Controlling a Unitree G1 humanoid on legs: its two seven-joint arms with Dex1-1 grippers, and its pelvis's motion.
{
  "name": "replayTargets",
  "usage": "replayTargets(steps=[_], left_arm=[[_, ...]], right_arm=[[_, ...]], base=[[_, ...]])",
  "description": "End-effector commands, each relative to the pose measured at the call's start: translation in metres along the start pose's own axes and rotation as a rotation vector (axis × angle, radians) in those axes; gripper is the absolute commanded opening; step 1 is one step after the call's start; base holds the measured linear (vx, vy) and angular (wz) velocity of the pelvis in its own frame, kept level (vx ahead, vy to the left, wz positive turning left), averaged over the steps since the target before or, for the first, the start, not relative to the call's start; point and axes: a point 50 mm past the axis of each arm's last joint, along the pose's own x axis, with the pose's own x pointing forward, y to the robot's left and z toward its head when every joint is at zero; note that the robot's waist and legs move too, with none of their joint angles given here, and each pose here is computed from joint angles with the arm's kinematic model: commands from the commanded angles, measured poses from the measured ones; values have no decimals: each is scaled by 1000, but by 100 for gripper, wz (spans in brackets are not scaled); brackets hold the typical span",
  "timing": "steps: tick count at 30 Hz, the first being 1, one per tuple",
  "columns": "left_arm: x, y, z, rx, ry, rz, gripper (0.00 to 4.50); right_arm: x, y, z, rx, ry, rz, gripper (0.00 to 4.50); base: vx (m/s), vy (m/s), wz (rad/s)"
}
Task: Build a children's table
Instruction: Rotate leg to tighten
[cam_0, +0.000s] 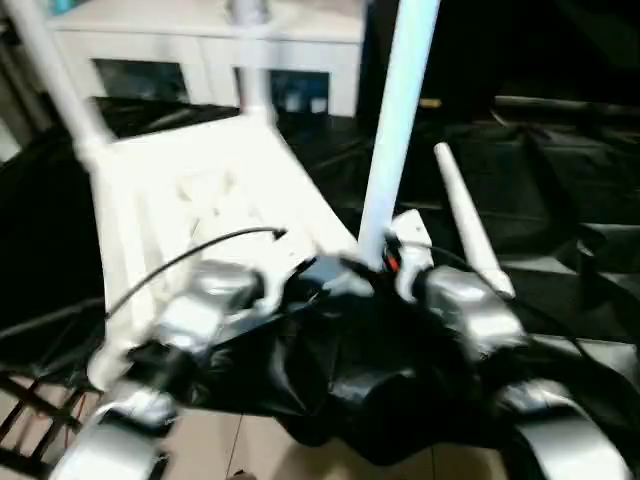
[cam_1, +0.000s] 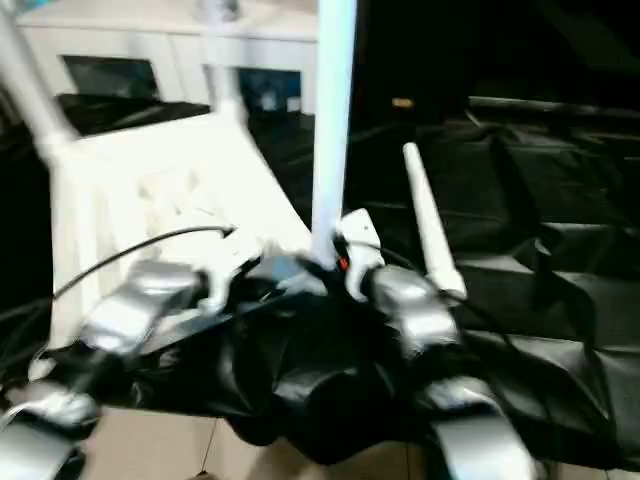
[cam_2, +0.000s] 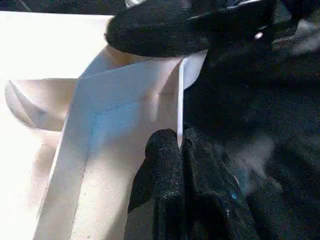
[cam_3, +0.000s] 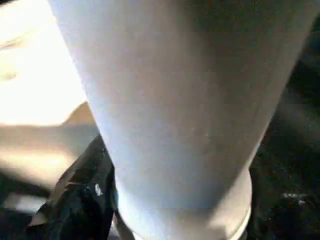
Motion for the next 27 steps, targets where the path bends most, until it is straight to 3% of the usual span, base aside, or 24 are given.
replayTargets(steps=[1,3,5,7,9,15,18,27], left_arm=[[7,0,14,3,-37,32,0],[10,-2,16,12,-44,25,0],[10,-3,16,18,-50,11,0],[9,-5,17,36,-59,-14,0],[7,-5,16,44,-60,-33,0],[-6,-9,7,95,-29,-150,0],[-11,-11,4,113,-27,-197,0],[-34,-18,-8,151,27,-381,0]], right_arm=[[7,21,-27,32,107,19,276],[9,30,-26,43,100,80,276],[10,33,-23,60,83,114,346],[12,34,-20,52,61,132,346],[11,33,-17,22,47,148,377],[-3,26,-5,-121,-16,351,377],[-10,24,-2,-146,-21,432,377],[-42,14,-7,-230,67,717,364]], base=[[0,0,0],[0,0,0],[0,0,0],[0,0,0],[0,0,0],[0,0,0],[0,0,0],[0,0,0]])
